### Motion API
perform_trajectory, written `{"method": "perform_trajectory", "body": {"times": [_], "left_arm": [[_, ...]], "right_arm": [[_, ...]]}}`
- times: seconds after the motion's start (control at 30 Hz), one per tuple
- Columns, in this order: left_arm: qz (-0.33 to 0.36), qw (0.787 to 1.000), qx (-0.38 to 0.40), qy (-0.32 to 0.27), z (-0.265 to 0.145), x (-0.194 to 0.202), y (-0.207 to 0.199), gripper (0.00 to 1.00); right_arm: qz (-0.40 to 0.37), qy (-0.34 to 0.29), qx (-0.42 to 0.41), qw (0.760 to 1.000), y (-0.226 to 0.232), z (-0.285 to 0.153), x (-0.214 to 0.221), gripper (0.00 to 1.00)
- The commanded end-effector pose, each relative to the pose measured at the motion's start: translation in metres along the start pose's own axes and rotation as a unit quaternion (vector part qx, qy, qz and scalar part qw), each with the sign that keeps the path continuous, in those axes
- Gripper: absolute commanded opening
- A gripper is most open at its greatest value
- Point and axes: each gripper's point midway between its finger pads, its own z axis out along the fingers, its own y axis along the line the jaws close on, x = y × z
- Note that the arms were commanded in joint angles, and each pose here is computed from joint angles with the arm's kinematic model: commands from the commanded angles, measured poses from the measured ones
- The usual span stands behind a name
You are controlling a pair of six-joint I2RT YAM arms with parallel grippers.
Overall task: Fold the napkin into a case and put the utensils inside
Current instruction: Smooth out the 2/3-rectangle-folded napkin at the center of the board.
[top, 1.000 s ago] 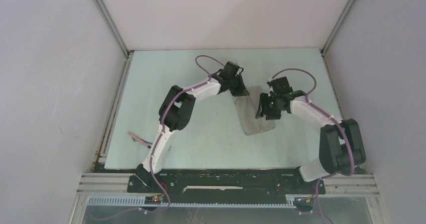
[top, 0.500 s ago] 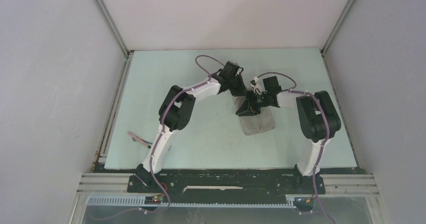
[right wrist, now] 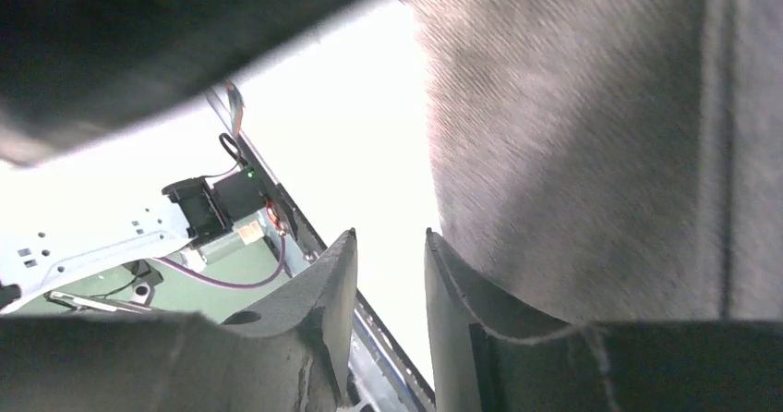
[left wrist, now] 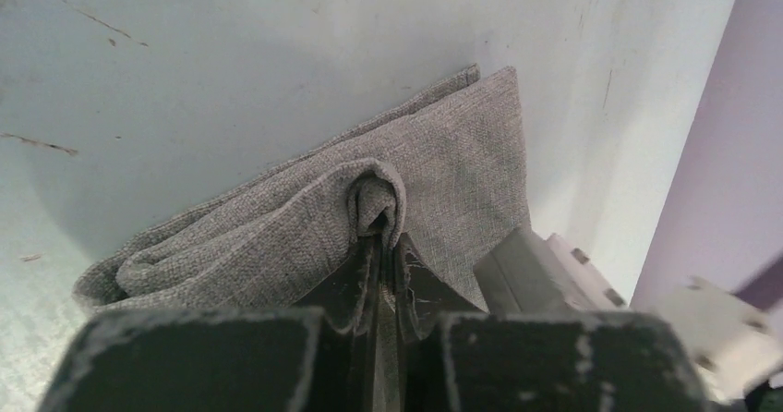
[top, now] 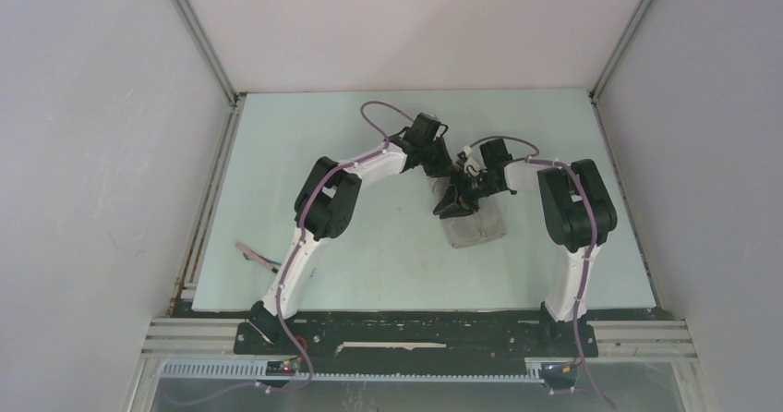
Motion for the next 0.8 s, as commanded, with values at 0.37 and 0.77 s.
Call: {"method": "perform_trajectory", "body": {"times": [0.37, 0.77], "left_arm": [[0.045, 0.996, 0.072, 0.005, -0.024, -0.014, -0.046, 0.38], [0.094, 0.978, 0.185, 0.003, -0.132, -0.037, -0.094, 0.75]], "right_arm": [[0.04, 0.002, 0.012, 0.999, -0.021, -0.021, 0.045, 0.41], [0.027, -0.01, 0.012, 1.0, -0.024, -0.024, 0.04, 0.39]]}}
